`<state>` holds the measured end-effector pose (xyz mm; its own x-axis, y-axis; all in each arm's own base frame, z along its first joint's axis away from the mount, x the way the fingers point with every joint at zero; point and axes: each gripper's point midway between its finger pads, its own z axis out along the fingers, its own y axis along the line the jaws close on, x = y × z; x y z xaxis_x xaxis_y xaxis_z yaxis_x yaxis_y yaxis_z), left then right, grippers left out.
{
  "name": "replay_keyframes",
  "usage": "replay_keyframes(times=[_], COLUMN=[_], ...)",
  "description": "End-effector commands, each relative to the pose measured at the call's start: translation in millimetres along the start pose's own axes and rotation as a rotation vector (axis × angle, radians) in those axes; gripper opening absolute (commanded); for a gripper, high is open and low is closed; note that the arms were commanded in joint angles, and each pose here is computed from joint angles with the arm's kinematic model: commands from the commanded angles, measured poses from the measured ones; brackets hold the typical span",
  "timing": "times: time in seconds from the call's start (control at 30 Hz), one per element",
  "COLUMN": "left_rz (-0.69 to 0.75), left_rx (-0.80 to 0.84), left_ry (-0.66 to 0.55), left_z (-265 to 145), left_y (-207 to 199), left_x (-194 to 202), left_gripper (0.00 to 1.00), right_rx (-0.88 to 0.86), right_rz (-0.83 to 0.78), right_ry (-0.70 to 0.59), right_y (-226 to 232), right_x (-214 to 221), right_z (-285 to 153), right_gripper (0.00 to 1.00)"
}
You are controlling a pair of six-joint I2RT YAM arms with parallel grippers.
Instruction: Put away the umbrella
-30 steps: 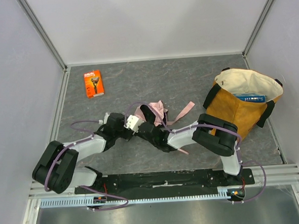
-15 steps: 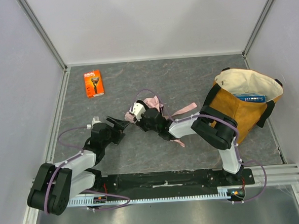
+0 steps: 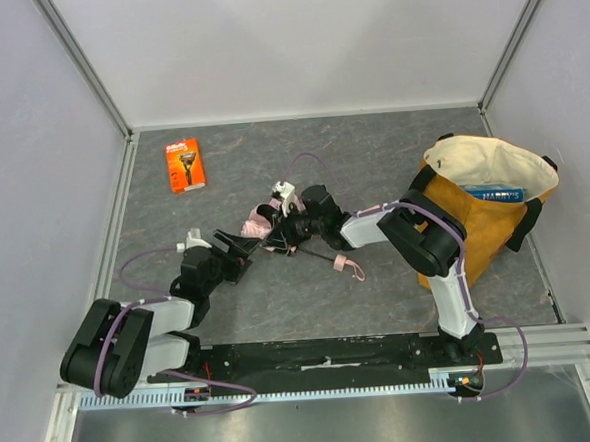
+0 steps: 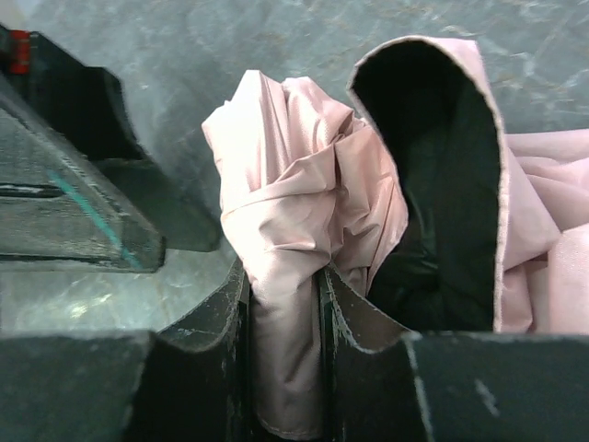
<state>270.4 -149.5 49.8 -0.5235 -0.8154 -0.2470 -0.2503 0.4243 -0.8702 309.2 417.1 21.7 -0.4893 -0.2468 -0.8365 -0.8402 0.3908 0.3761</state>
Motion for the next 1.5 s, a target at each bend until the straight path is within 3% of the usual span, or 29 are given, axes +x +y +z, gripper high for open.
replay_keyframes(times=[0.0, 0.33, 0.6, 0.67, 0.8, 1.0, 1.03, 1.23, 1.33, 1.47], left_rz=[0.021, -0.119, -0.104, -0.092, -0.075, -0.037, -0.037, -0.035, -0.021, 0.028], left_rx=[0.023, -0.150, -0.372, -0.375, -0.365, -0.360, -0.369, -0.422, -0.430, -0.412], left_ry=[0.011, -0.062, -0.111, -0.112, -0.114, -0.085, -0.067, 0.030, 0.033, 0.024], left_z=[7, 24, 26, 26, 23, 17, 15, 9, 4, 2], left_y=[-4, 23, 54, 58, 64, 66, 68, 72, 75, 73], left_x=[6, 4, 6, 8, 9, 14, 17, 33, 33, 29], left_gripper=[0.94, 0.95, 0.89, 0.80, 0.46, 0.04, 0.02, 0.02, 0.02, 0.02], right_rx=[-0.047, -0.087, -0.108, -0.110, -0.106, -0.059, -0.048, 0.091, 0.122, 0.154], right_rz=[0.509, 0.600, 0.606, 0.598, 0.567, 0.502, 0.491, 0.362, 0.326, 0.331], right_ry=[0.649, 0.621, 0.616, 0.625, 0.644, 0.649, 0.639, 0.555, 0.498, 0.432], right_y=[32, 38, 40, 40, 39, 31, 29, 12, 12, 17], right_x=[213, 206, 201, 199, 198, 194, 189, 144, 113, 73], right_z=[-60, -60, -58, -59, -62, -65, -65, -70, -73, -77], right_gripper=[0.00, 0.00, 0.00, 0.00, 0.00, 0.00, 0.01, 0.43, 0.59, 0.66])
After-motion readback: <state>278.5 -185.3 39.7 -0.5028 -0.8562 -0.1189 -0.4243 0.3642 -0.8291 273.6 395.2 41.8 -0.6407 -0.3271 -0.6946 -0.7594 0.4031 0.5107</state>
